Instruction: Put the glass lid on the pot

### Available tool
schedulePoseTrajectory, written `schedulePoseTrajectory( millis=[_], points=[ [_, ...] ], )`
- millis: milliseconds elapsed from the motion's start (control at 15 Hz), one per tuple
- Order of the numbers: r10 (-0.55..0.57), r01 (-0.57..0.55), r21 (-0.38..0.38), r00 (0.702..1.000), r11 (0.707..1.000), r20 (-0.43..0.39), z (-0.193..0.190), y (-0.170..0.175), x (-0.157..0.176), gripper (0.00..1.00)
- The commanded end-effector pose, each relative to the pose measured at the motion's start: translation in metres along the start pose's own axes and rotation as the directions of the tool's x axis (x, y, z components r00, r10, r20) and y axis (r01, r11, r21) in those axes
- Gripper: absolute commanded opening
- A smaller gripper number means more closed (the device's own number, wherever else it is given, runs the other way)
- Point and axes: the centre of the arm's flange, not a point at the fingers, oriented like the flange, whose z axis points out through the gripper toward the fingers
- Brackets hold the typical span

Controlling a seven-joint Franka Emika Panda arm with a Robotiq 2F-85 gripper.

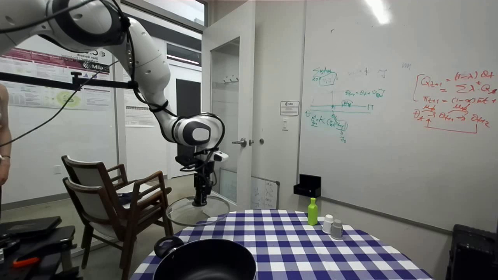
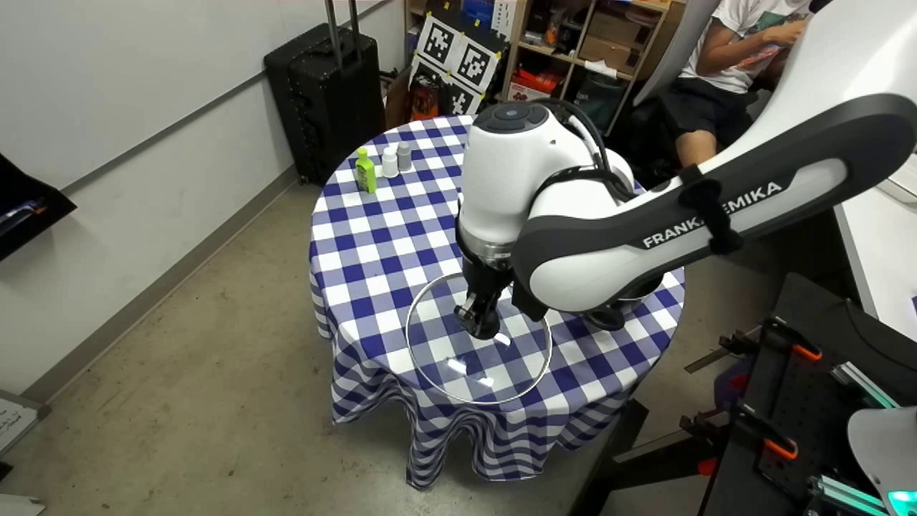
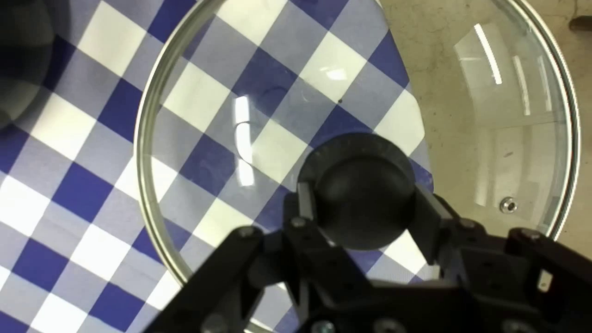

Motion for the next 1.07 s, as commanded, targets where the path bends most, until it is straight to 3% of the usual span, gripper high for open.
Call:
schedulePoseTrajectory(
  millis=[0,600,1000],
  points=[
    [0.032,-0.032,-0.014,0.999,0.999,-0.013,-0.038,0.026,0.008,0.26],
    [0.189,-0.19,-0.03,0.98,0.981,-0.056,-0.088,0.131,0.019,0.26],
    [0.305,-0.305,-0.05,0.952,0.951,-0.022,-0.091,0.206,-0.016,0.26]
  ],
)
